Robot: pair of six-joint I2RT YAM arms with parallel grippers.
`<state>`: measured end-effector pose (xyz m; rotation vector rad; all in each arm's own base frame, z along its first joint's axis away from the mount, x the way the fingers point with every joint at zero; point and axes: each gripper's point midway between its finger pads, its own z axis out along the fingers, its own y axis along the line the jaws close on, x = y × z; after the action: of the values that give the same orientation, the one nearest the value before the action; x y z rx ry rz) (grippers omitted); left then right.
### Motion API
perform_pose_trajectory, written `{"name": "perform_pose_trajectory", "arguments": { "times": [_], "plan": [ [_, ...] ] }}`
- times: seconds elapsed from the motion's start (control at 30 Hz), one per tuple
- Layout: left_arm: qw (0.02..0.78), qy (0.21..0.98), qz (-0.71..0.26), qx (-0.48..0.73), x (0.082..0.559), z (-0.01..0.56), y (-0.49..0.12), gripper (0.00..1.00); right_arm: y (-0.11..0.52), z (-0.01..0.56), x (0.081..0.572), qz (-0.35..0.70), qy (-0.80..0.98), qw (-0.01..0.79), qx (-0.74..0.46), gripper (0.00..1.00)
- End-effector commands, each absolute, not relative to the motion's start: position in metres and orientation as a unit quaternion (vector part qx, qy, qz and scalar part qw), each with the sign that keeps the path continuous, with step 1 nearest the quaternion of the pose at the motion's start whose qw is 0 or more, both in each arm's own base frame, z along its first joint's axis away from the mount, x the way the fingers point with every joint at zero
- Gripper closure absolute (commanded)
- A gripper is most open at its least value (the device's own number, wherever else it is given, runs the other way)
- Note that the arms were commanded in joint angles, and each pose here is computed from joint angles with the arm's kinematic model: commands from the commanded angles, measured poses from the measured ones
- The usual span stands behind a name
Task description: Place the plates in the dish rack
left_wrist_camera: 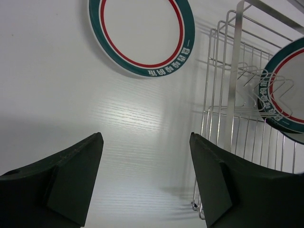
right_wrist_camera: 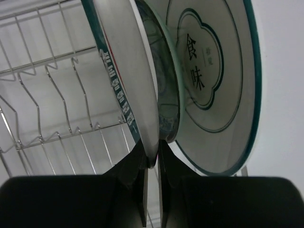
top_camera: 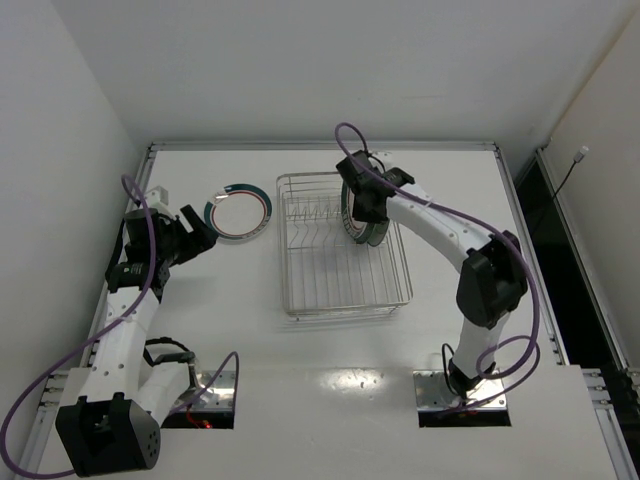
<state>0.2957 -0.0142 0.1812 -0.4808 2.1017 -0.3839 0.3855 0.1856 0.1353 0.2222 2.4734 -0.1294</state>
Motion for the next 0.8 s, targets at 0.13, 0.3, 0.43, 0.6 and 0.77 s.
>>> {"name": "perform_pose_trajectory", "arguments": {
  "times": [0.13, 0.3, 0.43, 0.6, 0.77],
  "plan": [
    [0.467, 0.851, -0.143, -0.195, 0.298, 0.186, -0.01, 0.27, 0.208, 0.121, 0.367, 0.046, 0.954, 0.281, 0.093, 0.99],
    [0.459, 0.855, -0.142, -0.197, 0.3, 0.181, -0.01, 0.25, 0.215, 0.125, 0.362, 0.088, 0.951, 0.281, 0.09, 0.91],
    [0.45, 0.858, -0.143, -0.203, 0.301, 0.176, -0.01, 0.25, 0.223, 0.133, 0.353, 0.113, 0.95, 0.28, 0.081, 0.89],
    [0.442, 0.862, -0.138, -0.207, 0.302, 0.17, -0.009, 0.25, 0.226, 0.128, 0.339, 0.129, 0.951, 0.271, 0.072, 0.8],
    [0.434, 0.86, -0.146, -0.226, 0.303, 0.164, -0.01, 0.24, 0.216, 0.14, 0.34, 0.13, 0.95, 0.277, 0.07, 0.62]
  ]
}}
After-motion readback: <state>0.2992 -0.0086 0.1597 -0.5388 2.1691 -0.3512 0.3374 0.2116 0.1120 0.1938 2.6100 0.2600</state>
